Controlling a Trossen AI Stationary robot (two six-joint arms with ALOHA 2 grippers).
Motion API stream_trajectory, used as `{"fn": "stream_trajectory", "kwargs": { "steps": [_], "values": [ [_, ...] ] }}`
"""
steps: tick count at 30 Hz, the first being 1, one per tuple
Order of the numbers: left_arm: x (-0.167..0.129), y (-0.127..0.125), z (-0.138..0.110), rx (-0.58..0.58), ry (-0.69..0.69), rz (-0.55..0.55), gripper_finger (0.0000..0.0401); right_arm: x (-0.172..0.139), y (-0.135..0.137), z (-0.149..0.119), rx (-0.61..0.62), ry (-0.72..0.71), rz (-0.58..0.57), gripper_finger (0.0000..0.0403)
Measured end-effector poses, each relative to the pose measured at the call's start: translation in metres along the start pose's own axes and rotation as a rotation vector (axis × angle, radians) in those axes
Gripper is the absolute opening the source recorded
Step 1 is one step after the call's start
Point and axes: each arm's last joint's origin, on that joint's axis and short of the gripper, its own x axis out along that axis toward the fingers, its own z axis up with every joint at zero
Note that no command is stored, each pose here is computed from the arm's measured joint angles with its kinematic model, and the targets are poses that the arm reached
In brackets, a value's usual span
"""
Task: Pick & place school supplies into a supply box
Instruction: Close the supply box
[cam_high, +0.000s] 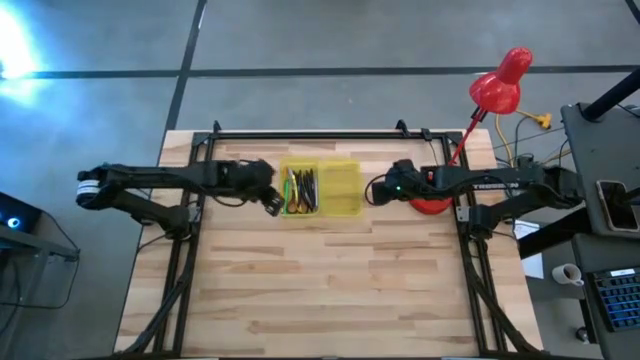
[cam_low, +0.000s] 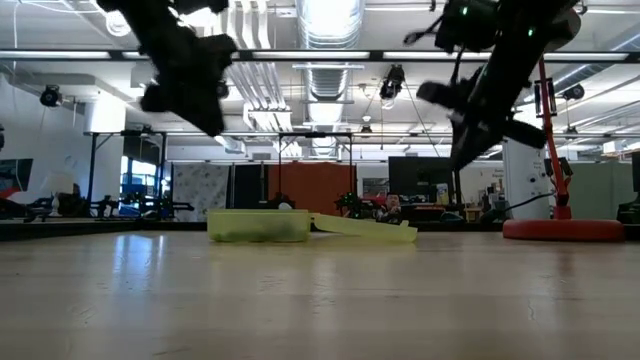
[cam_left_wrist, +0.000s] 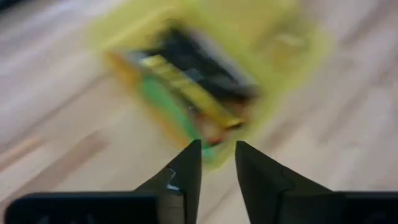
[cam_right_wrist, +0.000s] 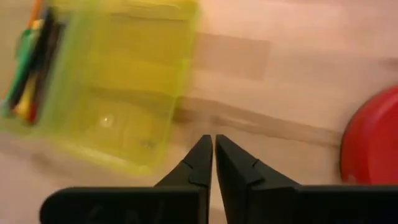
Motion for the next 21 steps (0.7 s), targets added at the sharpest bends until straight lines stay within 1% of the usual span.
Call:
{"fn": "stream_trajectory", "kwargs": {
  "steps": [2,5,7,9,11,14,19,21],
  "values": [
    [0.014,-0.005,0.005,0.016,-0.010,-0.082,0.0066,0.011,-0.001,-0.004,0.041,0.006,-0.004,0.0012],
    [0.033,-0.009,0.015,0.041,-0.046,-0.118,0.0037,0.023,0.001,-0.009,0.068,0.036,-0.007,0.0012],
    [0.046,-0.006,0.018,0.058,-0.024,-0.116,0.0016,0.033,0.003,-0.013,0.061,0.062,-0.023,0.0012],
    [0.061,-0.003,0.018,0.078,0.023,-0.090,0.0004,0.043,0.005,-0.016,0.060,0.090,-0.026,0.0013],
    [0.076,0.000,0.016,0.094,0.072,-0.059,0.0004,0.053,0.007,-0.019,0.066,0.109,-0.039,0.0013],
    [0.091,0.004,0.016,0.098,0.104,-0.035,0.0005,0.066,0.009,-0.023,0.100,0.121,-0.051,0.0013],
    [0.103,0.004,0.016,0.132,0.114,-0.048,0.0006,0.088,0.006,-0.020,0.178,0.132,-0.079,0.0013],
    [0.108,0.004,0.015,0.145,0.130,-0.044,0.0006,0.098,0.006,-0.015,0.212,0.139,-0.060,0.0013]
  ]
}}
